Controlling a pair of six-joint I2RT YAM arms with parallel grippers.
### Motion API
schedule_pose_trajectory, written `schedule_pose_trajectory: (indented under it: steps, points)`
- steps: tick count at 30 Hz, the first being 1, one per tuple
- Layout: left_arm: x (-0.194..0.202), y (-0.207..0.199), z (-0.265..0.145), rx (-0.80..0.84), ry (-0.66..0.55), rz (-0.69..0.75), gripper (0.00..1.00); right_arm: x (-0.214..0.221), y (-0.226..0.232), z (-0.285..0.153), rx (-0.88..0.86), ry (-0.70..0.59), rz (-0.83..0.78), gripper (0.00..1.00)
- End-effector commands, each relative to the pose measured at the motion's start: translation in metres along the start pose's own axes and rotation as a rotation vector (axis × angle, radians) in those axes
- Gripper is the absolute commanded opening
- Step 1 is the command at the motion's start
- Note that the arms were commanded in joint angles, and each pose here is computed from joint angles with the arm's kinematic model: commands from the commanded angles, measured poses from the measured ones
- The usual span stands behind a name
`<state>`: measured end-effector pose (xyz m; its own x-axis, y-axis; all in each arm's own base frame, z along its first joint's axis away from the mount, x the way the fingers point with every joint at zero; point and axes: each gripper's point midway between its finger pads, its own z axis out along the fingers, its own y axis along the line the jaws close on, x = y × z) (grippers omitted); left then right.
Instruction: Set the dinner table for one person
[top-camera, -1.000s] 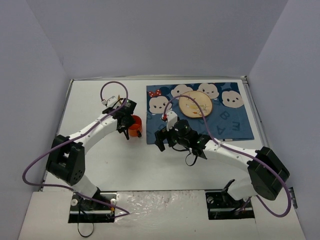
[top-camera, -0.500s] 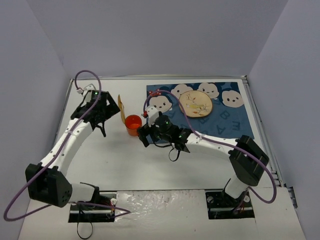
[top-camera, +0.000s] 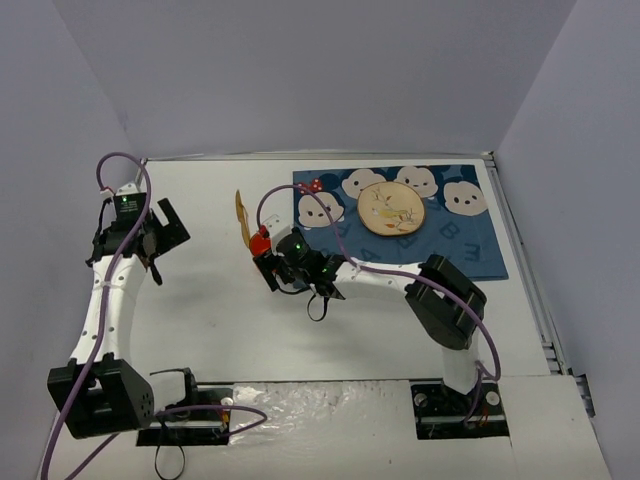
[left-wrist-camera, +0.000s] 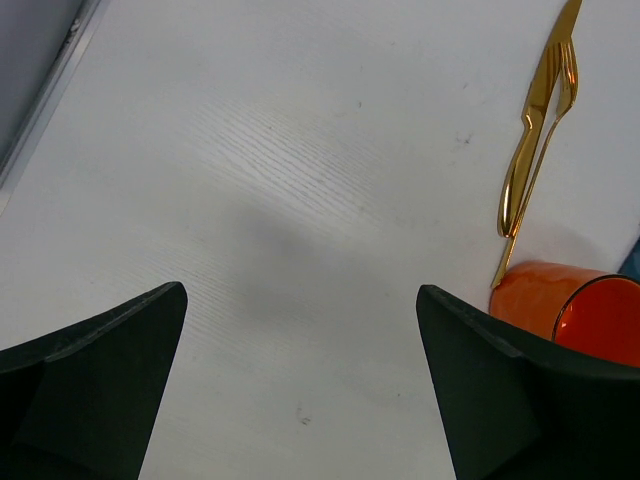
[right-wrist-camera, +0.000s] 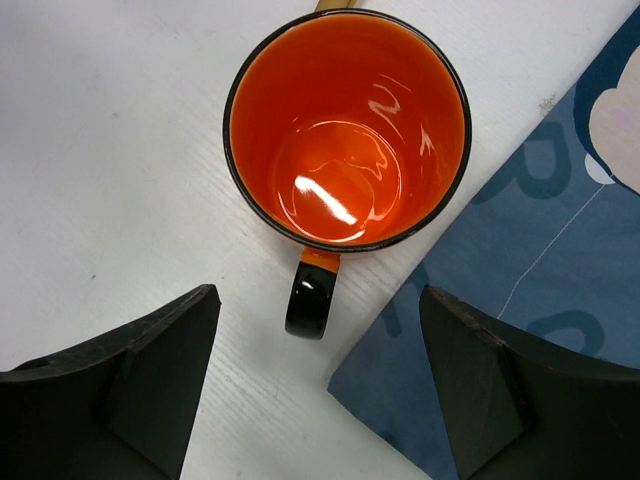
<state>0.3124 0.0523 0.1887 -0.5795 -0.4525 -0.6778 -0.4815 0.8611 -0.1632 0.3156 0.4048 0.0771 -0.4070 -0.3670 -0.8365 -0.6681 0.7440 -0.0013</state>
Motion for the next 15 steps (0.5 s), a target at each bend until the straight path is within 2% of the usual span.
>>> schedule_pose_trajectory:
  steps: [1,11,15]
  points:
    - [-0.014,0.005,-0.009,0.038,-0.063,-0.004,0.97,-0.044,0.0,0.006,0.045,-0.121,0.032,0.72]
    - [-0.013,0.011,-0.012,0.03,-0.076,-0.023,0.97,-0.042,0.003,0.019,0.048,-0.143,0.045,0.56]
    - [-0.012,0.012,-0.011,0.028,-0.071,-0.024,0.97,-0.042,0.002,0.021,0.058,-0.15,0.049,0.53]
